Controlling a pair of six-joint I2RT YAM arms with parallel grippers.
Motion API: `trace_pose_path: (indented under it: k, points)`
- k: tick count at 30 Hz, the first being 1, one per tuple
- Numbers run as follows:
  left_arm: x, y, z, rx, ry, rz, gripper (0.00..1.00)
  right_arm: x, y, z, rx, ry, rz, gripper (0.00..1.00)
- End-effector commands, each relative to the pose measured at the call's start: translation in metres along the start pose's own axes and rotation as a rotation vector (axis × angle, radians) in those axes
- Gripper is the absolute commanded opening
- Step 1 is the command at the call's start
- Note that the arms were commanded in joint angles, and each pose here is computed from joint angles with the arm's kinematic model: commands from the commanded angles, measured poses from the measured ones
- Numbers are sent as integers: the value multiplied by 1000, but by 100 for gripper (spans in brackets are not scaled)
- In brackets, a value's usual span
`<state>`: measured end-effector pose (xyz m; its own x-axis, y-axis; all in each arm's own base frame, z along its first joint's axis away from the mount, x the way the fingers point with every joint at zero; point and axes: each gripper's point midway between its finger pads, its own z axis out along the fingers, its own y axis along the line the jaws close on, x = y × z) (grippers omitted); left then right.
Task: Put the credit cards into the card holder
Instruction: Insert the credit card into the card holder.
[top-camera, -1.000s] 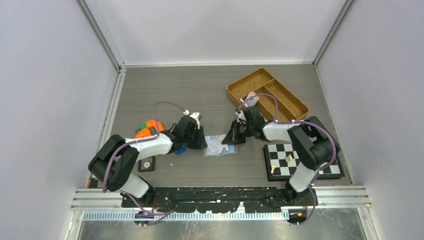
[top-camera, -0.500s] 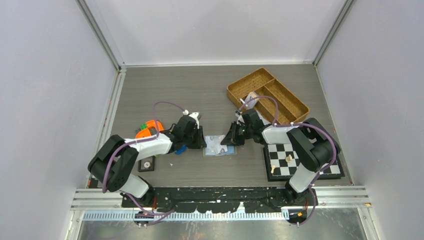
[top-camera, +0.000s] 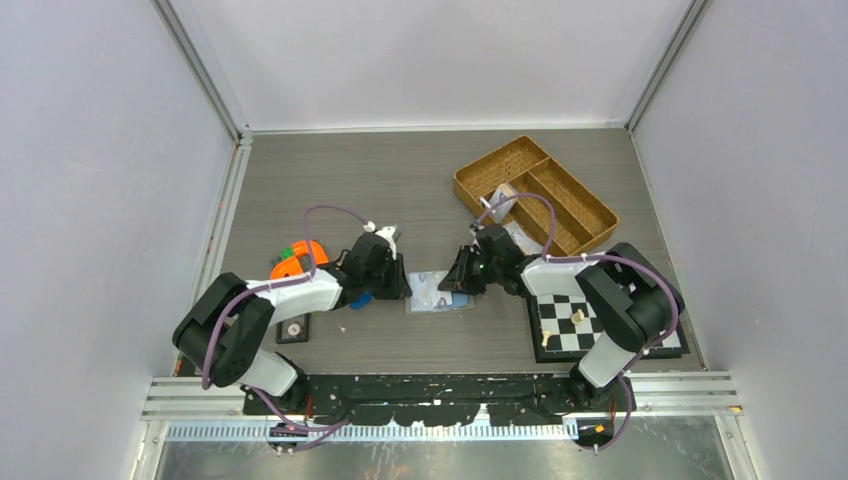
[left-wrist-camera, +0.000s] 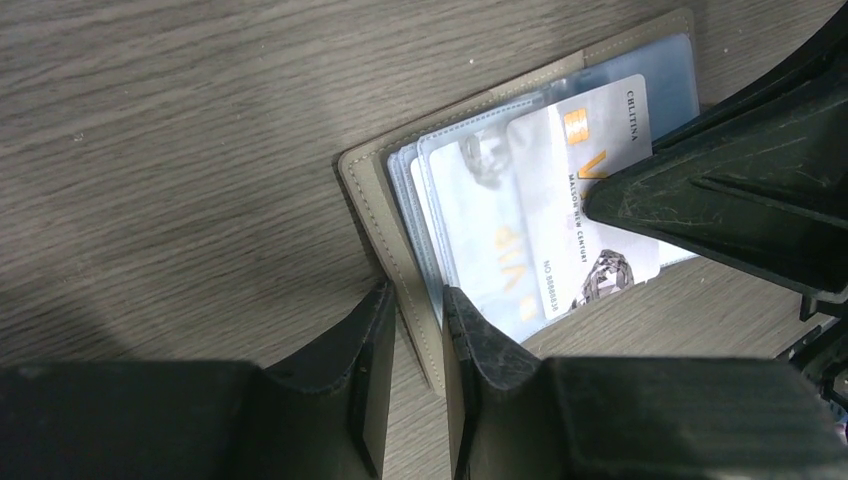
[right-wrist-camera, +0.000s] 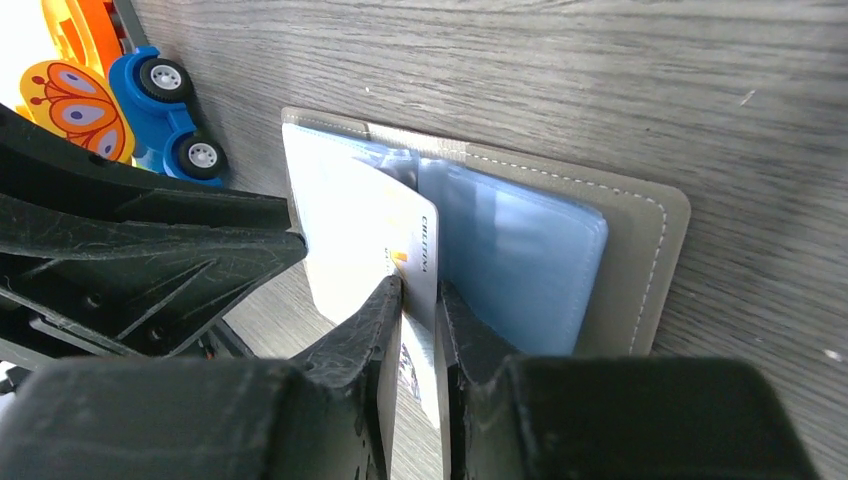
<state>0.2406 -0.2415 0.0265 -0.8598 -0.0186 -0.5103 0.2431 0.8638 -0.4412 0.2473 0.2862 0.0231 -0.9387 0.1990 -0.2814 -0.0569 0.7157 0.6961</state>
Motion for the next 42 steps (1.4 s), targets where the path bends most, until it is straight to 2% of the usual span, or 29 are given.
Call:
trace_pose_path:
  k: [1,6,12,20,24,31,38,42]
  points:
    - [25,-3,-5,50,79,-9,24,10,-20,4,135,-24,-7,24]
    - [25,-11,-4,102,79,-7,24,8,-16,0,207,-79,-62,34]
    - [23,-9,-10,88,63,-9,26,-4,-12,-16,304,-115,-148,44]
    - [11,-7,-28,45,22,14,39,-24,-11,-49,418,-171,-258,59]
    - [5,-9,-34,37,10,26,46,-26,-3,-61,408,-178,-275,64]
    - [1,-19,-37,72,13,21,57,-20,5,-64,361,-165,-255,66]
    - [-7,-40,-22,172,8,-33,56,-11,-5,-61,370,-153,-223,66]
    - [-9,-48,-5,216,18,-62,50,-10,-14,-58,395,-147,-226,62]
